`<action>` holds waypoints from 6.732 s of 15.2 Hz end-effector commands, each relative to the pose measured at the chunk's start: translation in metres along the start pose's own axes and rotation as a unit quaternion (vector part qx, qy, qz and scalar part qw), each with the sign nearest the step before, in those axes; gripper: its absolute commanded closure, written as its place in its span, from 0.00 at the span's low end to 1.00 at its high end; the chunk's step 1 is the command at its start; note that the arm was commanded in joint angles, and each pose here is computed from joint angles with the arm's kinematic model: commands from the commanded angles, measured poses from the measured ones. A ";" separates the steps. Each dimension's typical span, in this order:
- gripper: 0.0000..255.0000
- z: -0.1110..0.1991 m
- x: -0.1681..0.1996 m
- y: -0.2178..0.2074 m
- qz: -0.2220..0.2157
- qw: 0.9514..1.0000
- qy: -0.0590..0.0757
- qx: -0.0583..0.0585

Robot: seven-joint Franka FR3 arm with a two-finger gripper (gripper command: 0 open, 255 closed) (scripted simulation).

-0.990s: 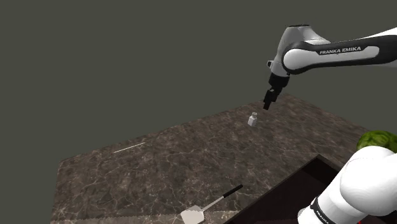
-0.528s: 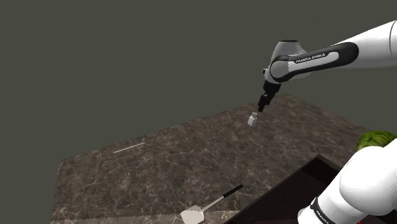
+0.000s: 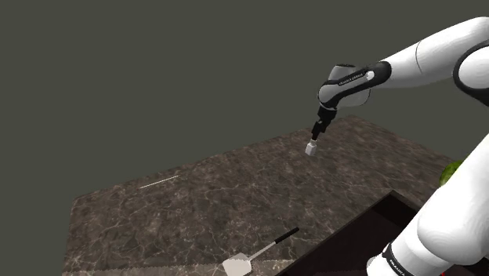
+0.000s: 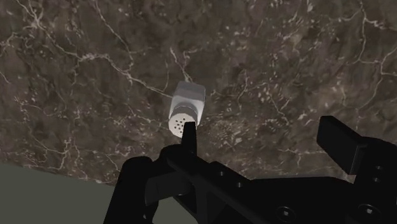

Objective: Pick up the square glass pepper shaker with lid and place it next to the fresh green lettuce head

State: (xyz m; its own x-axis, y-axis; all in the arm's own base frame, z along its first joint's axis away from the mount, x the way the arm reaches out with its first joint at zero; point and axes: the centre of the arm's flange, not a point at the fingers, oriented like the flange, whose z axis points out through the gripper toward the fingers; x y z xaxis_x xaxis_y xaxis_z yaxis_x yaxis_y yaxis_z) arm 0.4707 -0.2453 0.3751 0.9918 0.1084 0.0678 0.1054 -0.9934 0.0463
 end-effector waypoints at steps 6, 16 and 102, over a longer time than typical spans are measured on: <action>0.00 0.065 0.037 0.060 0.004 1.000 0.010 0.005; 0.00 0.109 0.041 0.064 0.004 1.000 0.010 0.006; 1.00 -0.150 -0.259 0.072 0.004 1.000 0.010 0.006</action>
State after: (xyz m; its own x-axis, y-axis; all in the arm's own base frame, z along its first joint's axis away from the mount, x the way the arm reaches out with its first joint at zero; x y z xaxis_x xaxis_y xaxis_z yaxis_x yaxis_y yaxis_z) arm 0.2235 -0.3394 0.5092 0.9910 0.0994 0.0892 0.0967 -0.9947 0.0342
